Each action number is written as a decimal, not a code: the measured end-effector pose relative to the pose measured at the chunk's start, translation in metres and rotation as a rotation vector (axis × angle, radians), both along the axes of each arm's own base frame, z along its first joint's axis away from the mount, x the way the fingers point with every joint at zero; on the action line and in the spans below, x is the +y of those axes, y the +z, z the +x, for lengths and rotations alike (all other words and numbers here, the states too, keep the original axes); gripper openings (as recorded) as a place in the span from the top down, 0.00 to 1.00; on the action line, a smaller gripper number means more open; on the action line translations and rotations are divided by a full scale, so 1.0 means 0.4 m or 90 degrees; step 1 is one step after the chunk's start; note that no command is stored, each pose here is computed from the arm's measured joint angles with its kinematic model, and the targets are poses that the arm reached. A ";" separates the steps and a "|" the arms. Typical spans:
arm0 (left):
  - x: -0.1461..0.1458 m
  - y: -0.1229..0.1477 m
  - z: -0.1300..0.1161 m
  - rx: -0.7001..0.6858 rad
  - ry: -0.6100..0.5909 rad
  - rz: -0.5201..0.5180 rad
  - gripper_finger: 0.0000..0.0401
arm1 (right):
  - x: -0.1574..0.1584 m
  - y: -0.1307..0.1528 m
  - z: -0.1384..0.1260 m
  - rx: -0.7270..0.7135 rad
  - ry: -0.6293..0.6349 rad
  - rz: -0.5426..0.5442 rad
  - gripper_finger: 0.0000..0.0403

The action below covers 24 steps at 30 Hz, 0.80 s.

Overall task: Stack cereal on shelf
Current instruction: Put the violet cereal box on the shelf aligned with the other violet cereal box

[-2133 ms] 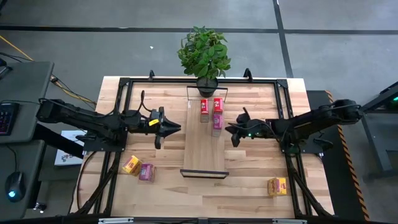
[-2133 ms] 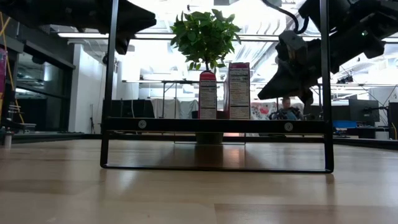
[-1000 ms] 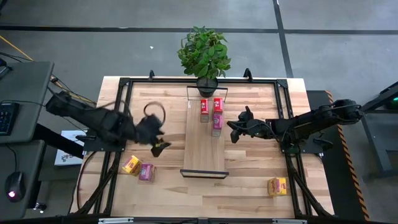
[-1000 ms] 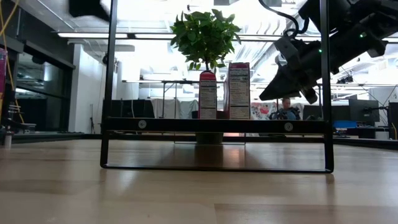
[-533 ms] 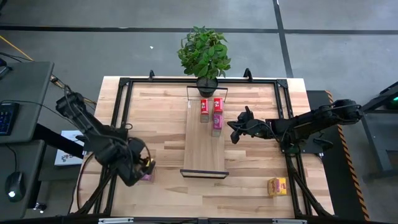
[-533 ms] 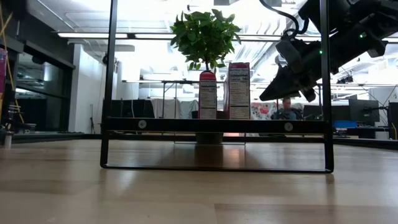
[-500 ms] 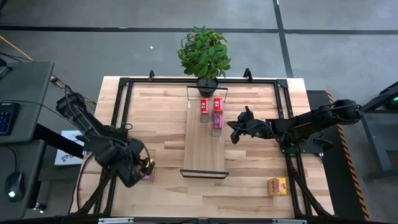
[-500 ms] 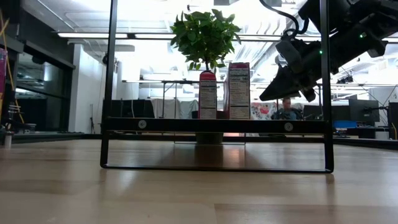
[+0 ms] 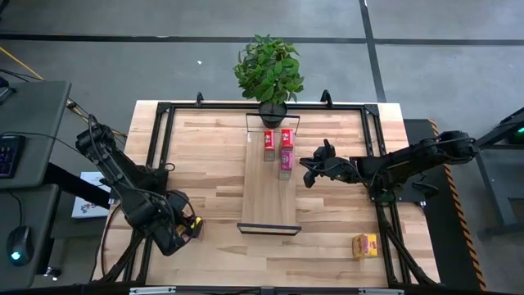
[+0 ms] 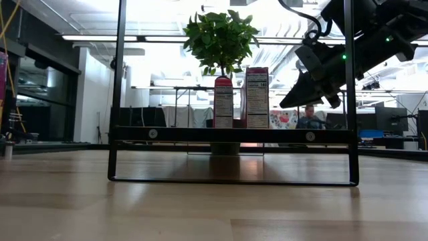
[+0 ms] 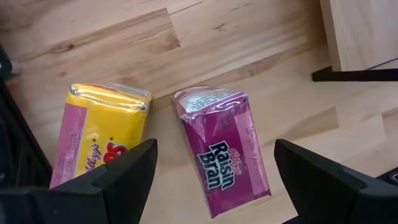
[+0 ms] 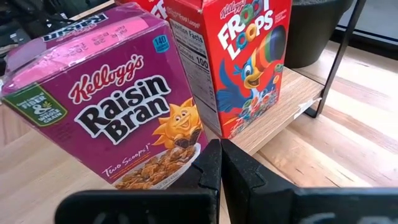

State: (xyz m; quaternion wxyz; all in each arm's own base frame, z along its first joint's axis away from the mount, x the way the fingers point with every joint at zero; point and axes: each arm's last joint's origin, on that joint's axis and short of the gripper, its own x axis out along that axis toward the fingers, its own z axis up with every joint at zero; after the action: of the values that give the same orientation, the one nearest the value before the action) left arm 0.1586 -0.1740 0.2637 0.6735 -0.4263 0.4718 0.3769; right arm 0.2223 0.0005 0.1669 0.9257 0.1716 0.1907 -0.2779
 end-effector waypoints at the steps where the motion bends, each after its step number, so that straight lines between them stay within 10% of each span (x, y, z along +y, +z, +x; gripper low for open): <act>1: 0.000 0.000 0.000 0.000 0.000 0.000 0.22 | 0.000 0.000 0.000 0.000 0.000 0.000 1.00; 24: -0.038 -0.072 0.050 0.042 0.014 0.016 0.22 | -0.002 -0.026 0.006 0.034 -0.015 -0.018 1.00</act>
State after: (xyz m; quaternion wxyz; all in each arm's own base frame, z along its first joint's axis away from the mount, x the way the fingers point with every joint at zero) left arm 0.1787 -0.1891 0.2350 0.6588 -0.4100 0.4845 0.4040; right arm 0.2248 -0.0005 0.1566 0.9193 0.1529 0.2097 -0.2958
